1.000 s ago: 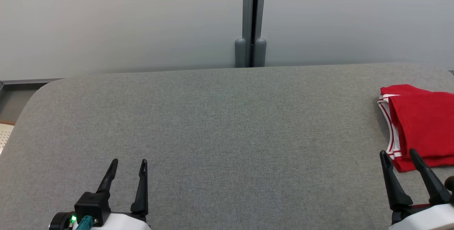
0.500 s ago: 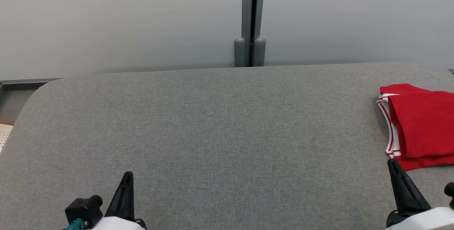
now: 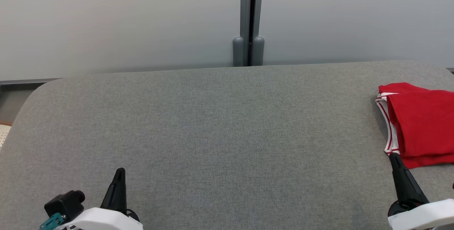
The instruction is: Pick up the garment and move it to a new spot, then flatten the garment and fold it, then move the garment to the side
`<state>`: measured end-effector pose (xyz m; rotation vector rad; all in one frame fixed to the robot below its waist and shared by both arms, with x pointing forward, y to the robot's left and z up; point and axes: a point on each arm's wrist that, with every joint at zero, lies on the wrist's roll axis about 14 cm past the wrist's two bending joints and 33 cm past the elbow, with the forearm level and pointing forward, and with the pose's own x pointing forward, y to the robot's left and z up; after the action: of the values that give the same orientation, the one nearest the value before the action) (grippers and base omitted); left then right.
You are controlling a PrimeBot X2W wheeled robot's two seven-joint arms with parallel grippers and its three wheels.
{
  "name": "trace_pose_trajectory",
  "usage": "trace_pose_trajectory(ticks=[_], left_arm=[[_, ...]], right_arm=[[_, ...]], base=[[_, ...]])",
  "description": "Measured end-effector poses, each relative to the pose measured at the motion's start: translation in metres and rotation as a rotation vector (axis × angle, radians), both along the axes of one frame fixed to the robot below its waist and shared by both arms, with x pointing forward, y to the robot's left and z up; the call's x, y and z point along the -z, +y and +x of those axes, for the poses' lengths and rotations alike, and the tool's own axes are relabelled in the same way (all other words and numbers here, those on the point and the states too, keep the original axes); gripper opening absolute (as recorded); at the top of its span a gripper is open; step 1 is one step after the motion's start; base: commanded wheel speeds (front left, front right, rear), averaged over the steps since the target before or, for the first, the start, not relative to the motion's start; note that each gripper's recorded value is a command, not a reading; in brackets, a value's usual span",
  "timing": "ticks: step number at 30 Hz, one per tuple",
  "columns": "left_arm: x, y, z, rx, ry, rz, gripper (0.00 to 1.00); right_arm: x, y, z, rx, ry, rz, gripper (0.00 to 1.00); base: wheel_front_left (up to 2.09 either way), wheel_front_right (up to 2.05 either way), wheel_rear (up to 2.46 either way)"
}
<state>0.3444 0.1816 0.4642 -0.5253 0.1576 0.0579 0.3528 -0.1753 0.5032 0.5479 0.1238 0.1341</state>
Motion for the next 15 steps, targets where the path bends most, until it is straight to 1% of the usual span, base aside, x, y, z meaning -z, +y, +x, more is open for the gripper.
trace_pose_trajectory(ticks=[15], left_arm=[[-0.0022, 0.0044, 0.0081, -0.034, 0.008, -0.223, 0.00]], right_arm=[[-0.0004, -0.0035, 0.0082, 0.038, 0.013, 0.214, 0.00]], base=[[0.00, 0.00, 0.00]])
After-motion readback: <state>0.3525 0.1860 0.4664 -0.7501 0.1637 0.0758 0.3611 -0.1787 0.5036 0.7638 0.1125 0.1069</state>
